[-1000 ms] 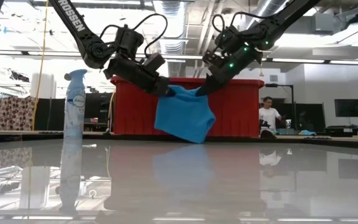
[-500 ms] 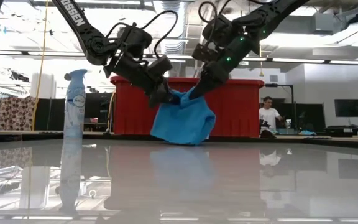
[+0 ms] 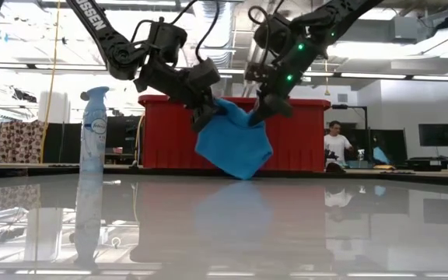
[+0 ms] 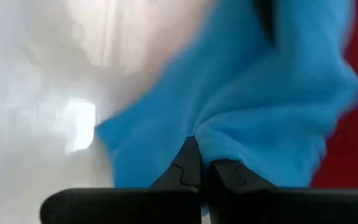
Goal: Fold laundry
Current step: Fold the blue shorts
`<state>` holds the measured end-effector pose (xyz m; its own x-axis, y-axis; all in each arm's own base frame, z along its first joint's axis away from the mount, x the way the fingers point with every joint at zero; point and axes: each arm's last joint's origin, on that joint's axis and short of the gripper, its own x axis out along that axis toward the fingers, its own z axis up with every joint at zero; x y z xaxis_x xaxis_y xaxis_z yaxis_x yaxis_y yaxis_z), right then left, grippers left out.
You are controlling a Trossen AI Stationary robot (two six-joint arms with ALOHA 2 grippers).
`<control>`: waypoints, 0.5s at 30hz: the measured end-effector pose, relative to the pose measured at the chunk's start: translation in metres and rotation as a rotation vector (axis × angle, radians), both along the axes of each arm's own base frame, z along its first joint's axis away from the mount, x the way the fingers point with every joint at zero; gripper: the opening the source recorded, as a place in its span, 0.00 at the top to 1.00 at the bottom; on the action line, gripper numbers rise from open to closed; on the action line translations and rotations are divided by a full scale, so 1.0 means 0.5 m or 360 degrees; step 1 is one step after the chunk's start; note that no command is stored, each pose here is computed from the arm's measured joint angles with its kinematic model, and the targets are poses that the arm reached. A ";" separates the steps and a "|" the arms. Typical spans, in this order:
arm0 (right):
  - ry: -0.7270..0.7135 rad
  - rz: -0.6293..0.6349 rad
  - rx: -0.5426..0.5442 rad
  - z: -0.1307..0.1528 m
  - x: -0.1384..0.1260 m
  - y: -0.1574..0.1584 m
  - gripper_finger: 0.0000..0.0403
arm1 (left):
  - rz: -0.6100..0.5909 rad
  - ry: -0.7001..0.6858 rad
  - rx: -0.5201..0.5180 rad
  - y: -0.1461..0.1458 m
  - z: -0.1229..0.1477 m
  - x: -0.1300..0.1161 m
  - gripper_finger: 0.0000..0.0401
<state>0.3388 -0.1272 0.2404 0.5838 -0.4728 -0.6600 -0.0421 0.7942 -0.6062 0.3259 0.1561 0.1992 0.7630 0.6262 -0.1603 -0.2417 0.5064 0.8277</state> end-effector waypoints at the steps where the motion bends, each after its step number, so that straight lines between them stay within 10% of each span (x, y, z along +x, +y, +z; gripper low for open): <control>1: 0.0021 0.0030 -0.0001 -0.003 0.003 0.012 0.94 | -0.0049 0.0025 -0.0001 -0.010 -0.002 0.004 1.00; 15: 0.0138 -0.0149 -0.0174 -0.005 -0.003 0.014 0.94 | -0.0140 0.0198 0.0278 -0.040 0.001 0.018 1.00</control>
